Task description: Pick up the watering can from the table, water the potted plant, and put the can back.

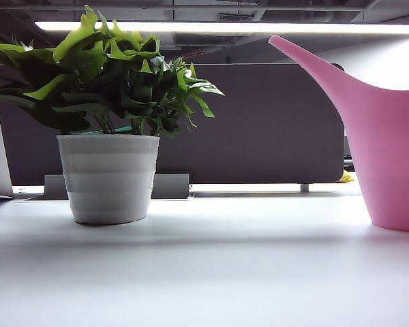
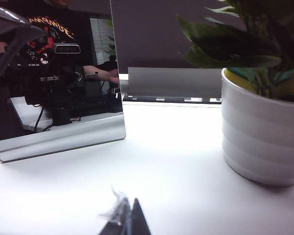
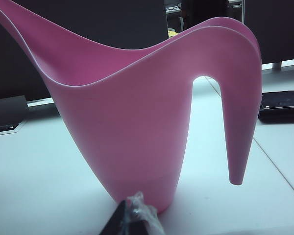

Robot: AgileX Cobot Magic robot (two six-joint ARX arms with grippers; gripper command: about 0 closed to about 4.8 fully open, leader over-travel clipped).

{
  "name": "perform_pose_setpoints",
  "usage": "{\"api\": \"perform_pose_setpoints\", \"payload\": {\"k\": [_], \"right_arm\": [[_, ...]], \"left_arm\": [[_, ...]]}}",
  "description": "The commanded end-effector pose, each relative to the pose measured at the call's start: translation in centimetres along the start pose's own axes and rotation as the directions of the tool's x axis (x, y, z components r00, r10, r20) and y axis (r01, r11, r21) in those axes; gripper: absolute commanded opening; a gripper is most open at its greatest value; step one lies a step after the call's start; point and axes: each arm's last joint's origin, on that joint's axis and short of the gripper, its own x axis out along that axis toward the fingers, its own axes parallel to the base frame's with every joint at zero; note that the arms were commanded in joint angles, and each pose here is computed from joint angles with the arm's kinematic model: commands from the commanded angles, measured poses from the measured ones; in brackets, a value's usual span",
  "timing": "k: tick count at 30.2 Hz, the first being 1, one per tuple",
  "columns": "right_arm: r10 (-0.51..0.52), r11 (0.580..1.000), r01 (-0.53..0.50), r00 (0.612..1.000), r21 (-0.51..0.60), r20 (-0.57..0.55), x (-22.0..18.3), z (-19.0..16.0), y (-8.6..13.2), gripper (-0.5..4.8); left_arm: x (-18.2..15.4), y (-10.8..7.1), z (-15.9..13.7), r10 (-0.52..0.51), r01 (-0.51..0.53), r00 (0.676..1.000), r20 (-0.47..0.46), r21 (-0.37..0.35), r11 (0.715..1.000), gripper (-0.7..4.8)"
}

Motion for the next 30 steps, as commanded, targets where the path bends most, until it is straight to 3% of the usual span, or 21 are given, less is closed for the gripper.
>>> {"api": "perform_pose_setpoints", "payload": {"k": [1,12,17,21,25,27,30], "right_arm": [[0.002,1.0,-0.002,1.0,-0.004,0.022,0.0,0.3,0.1,-0.08],[0.002,1.0,-0.002,1.0,-0.004,0.022,0.0,0.3,0.1,-0.08],[0.013,1.0,-0.013,1.0,-0.003,0.018,0.0,0.3,0.1,-0.08],[-0.006,1.0,0.006,1.0,-0.003,0.003,0.0,0.1,0.0,0.0],[-0.06,0.998,0.06,0.998,-0.003,-0.006,0.0,0.0,-0.2,0.05],[-0.123,0.992,0.123,0.992,-0.003,0.004,-0.1,0.0,-0.3,0.7],[-0.214,0.977,0.214,0.977,-0.001,0.021,-0.1,0.1,-0.6,2.85]], "left_arm": [[0.0,0.0,0.1,-0.001,0.001,1.0,0.007,-0.003,1.0,-0.05],[0.0,-0.3,0.1,-0.024,0.024,1.0,0.007,-0.003,1.0,-0.05],[-0.4,-2.2,0.1,-0.219,0.219,0.976,0.012,0.001,0.976,-0.05],[-1.2,-4.2,0.2,-0.431,0.431,0.902,0.016,0.007,0.903,-0.05],[-2.3,-5.9,0.2,-0.624,0.624,0.781,0.02,0.013,0.781,-0.05],[-2.7,-6.3,0.2,-0.69,0.689,0.724,0.021,0.015,0.724,-0.05],[-3.0,-6.6,0.2,-0.736,0.736,0.677,0.021,0.016,0.677,-0.05]]}}
